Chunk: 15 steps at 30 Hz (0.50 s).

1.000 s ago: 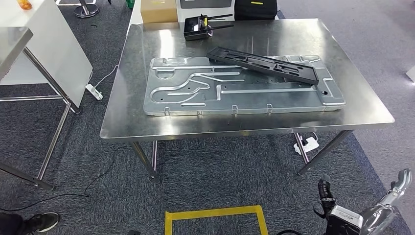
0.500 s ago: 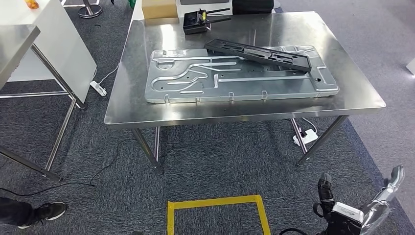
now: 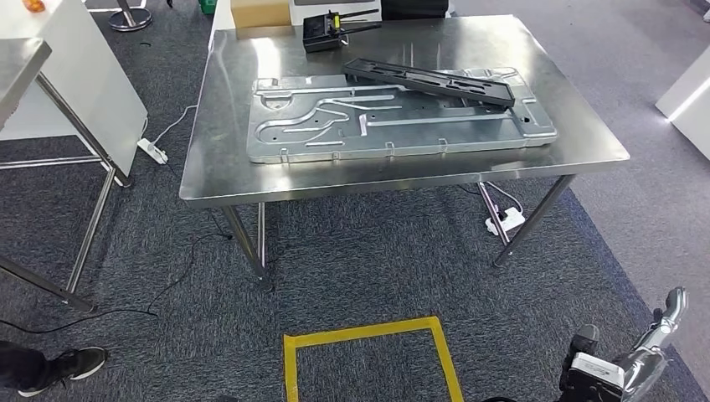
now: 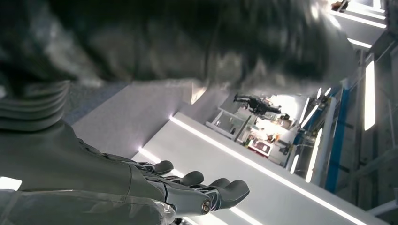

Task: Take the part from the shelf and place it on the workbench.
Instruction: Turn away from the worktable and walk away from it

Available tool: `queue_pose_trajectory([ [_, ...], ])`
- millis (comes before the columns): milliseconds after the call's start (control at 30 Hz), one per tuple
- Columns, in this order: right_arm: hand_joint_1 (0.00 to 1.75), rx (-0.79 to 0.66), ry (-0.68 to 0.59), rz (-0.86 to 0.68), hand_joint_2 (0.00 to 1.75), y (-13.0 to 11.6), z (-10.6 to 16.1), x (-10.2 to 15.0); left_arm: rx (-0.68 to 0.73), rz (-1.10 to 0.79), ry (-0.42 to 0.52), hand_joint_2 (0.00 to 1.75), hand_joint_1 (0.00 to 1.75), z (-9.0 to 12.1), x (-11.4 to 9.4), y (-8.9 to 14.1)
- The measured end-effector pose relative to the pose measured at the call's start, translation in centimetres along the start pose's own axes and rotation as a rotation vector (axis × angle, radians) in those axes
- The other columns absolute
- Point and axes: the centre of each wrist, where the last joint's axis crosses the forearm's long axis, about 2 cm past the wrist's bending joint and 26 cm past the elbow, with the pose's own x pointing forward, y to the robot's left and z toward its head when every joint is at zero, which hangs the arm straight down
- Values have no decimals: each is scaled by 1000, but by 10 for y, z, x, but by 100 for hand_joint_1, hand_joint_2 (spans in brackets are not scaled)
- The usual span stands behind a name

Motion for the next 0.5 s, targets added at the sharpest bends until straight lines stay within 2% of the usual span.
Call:
queue_pose_trajectory([
  [500,0,5,1,-1,0,-1,1,0,0,1,9,0,0,1,-3,0],
])
